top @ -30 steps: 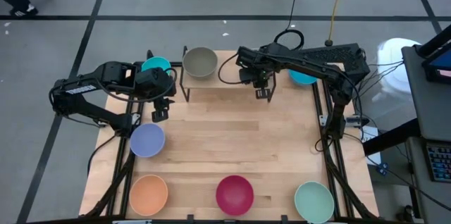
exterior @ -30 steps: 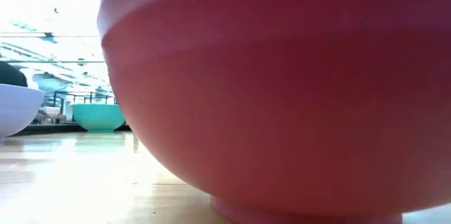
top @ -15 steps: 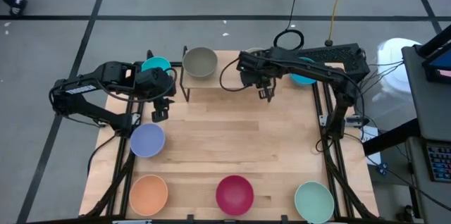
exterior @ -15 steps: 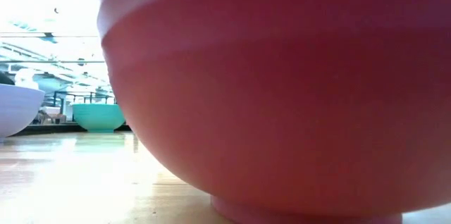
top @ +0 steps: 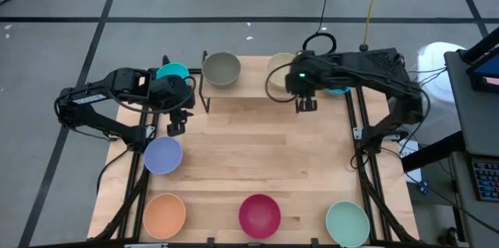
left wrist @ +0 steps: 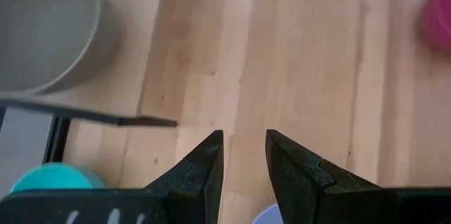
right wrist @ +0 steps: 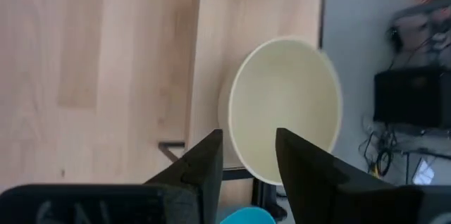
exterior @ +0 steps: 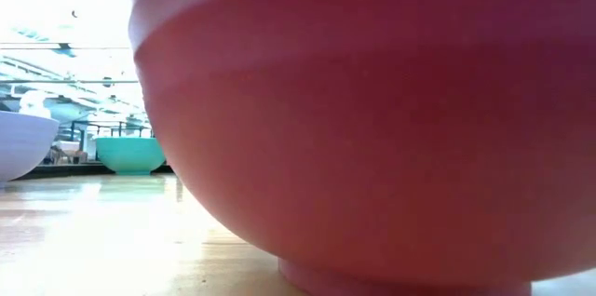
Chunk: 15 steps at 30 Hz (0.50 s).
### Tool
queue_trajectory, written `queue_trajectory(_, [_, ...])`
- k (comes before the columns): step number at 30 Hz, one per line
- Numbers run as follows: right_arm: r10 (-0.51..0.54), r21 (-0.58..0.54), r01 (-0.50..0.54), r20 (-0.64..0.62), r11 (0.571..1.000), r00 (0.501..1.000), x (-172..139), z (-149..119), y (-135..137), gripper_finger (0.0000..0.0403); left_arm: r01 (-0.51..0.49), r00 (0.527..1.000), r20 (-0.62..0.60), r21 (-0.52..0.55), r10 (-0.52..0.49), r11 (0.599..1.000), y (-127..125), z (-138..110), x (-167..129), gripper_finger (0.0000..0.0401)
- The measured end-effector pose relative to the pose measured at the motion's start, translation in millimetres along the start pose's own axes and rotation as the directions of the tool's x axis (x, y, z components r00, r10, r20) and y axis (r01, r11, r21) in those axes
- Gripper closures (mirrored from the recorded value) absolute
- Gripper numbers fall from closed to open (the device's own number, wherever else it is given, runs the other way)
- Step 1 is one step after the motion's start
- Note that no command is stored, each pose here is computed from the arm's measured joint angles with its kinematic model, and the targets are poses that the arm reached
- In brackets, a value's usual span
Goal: Place and stack bowls onto a shelf
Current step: Stack the pink bowl on top of the gray bowl on the shelf
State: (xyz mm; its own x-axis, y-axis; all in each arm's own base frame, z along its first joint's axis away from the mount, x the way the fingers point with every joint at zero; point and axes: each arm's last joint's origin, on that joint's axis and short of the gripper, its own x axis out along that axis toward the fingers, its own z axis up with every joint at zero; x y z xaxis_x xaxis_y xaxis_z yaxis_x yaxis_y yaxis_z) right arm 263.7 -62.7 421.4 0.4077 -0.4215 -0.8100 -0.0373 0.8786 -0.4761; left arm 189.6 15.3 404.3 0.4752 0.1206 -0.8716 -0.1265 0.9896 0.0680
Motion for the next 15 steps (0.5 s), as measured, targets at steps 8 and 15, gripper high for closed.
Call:
queue_trajectory(8, [-0.07,0.074,0.055,0.213,0.996,0.975,-55.1,-18.8,0.9,0.0277,0.057,0.998,-0.002,0.102,-0.057,0.993,-17.5,7.7,8.1,0.0288])
queue_trajectory(15, [-0.126,0.172,0.071,0.337,0.983,0.933,-89.3,-37.8,-1.2,0.0277,0.099,0.995,-0.037,0.064,-0.097,0.993,-44.8,26.6,36.2,0.0288])
